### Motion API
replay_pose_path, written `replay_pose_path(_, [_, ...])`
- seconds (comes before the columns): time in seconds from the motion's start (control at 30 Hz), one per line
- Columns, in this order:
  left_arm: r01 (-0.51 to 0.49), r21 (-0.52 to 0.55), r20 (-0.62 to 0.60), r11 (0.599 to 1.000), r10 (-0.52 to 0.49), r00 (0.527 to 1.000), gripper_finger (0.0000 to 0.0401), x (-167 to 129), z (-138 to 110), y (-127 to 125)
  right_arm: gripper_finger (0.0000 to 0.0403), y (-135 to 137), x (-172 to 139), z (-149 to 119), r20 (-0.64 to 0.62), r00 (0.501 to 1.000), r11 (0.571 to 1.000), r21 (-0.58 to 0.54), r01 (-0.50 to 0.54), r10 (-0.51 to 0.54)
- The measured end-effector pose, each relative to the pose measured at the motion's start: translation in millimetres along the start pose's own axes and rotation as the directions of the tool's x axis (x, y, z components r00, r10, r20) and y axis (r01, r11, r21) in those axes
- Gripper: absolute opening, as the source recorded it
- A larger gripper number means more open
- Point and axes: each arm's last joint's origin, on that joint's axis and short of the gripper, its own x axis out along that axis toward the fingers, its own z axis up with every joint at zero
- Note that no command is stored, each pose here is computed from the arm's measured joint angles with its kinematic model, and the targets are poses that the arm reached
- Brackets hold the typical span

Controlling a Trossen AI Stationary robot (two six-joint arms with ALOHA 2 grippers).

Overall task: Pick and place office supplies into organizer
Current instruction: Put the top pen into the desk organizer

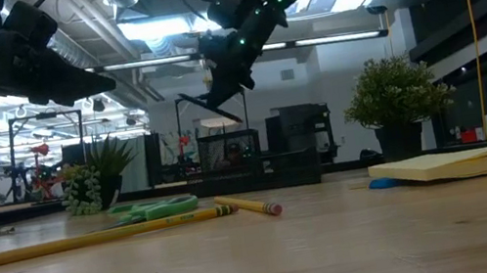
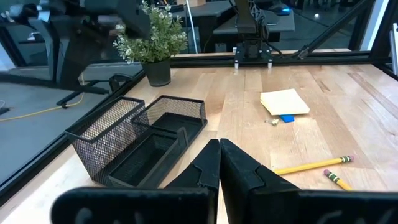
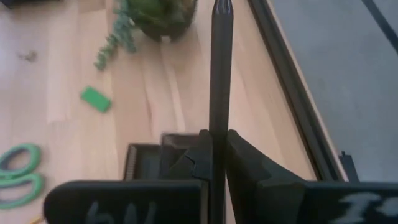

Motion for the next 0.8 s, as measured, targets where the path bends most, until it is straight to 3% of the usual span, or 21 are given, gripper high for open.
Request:
replay_pose_path(0.47, [0.000,0.001,-0.002,1.000,0.000,1.000,0.0003,0.0,-0.1,0.0,0.0026,7.7,-32.1,9.4,0.028,0.998,0.998,-0.007,-0.063,0.063])
replay_pose_path(0.63, [0.000,0.002,-0.009,1.000,0.000,1.000,0.0003,0.4,-0.8,-0.1,0.0026,13.8,-47.8,-11.6,0.045,0.997,0.998,0.015,-0.061,0.060])
replay_pose_path(0.73, [0.001,0.012,-0.014,1.000,-0.001,1.000,0.0006,0.9,-1.2,-0.3,0.0026,17.6,-57.4,-30.5,0.185,0.982,0.999,0.016,-0.041,0.038])
replay_pose_path(0.8, [0.000,0.014,-0.014,1.000,0.000,1.000,0.0005,1.3,-1.3,-0.4,0.0026,20.8,-69.0,-35.8,0.320,0.947,1.000,0.002,-0.031,0.029])
